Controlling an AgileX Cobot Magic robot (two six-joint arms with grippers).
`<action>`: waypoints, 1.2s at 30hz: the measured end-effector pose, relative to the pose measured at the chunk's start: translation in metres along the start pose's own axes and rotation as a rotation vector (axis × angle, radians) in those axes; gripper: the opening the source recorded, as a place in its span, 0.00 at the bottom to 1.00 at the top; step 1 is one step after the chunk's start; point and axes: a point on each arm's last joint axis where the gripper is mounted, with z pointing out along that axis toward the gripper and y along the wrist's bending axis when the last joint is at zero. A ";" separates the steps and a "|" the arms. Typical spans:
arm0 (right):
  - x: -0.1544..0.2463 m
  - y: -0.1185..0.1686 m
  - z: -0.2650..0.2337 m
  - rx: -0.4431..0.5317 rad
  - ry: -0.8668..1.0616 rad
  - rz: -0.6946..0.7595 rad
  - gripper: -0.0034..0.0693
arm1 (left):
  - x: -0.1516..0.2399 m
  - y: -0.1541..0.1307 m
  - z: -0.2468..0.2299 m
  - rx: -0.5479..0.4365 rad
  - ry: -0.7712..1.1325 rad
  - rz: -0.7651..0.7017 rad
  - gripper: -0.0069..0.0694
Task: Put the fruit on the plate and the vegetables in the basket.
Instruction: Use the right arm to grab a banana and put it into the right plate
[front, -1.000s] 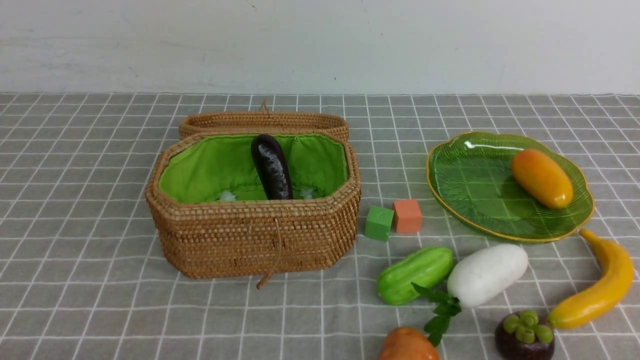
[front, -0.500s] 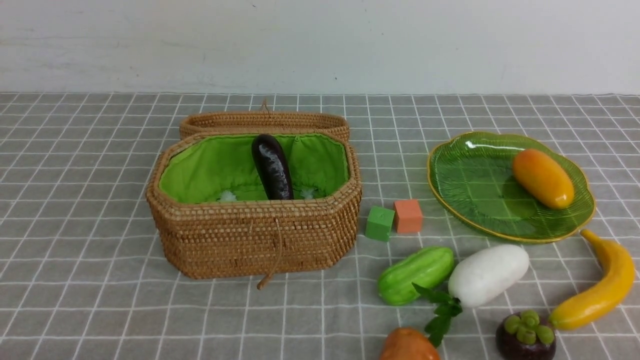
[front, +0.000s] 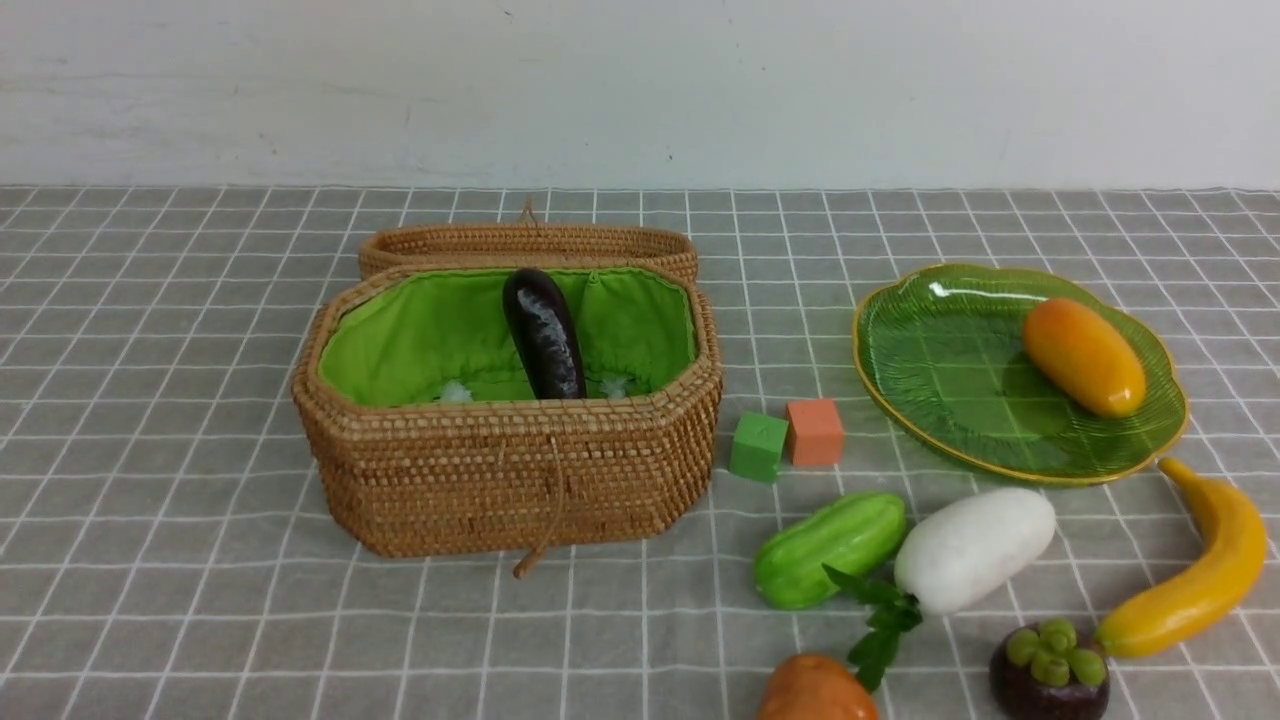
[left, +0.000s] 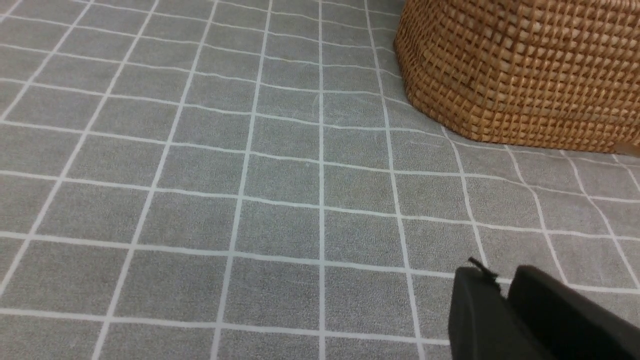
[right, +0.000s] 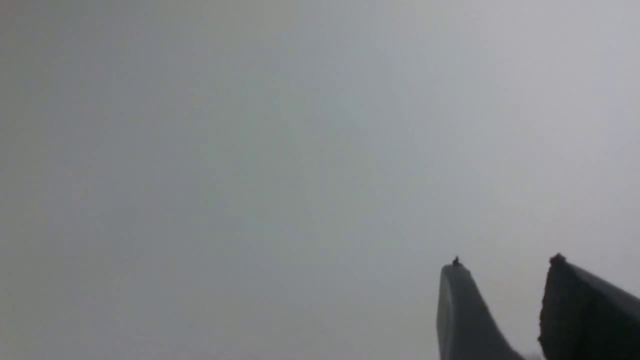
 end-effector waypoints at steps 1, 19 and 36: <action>0.002 -0.002 0.009 0.040 0.091 -0.048 0.38 | 0.000 0.000 0.000 0.000 0.000 0.000 0.21; 0.159 -0.088 0.159 0.629 1.104 0.164 0.56 | 0.000 0.000 0.000 0.000 0.000 0.000 0.22; 0.270 -0.160 0.216 0.754 1.230 0.331 0.51 | 0.000 0.000 0.000 0.000 0.000 0.000 0.24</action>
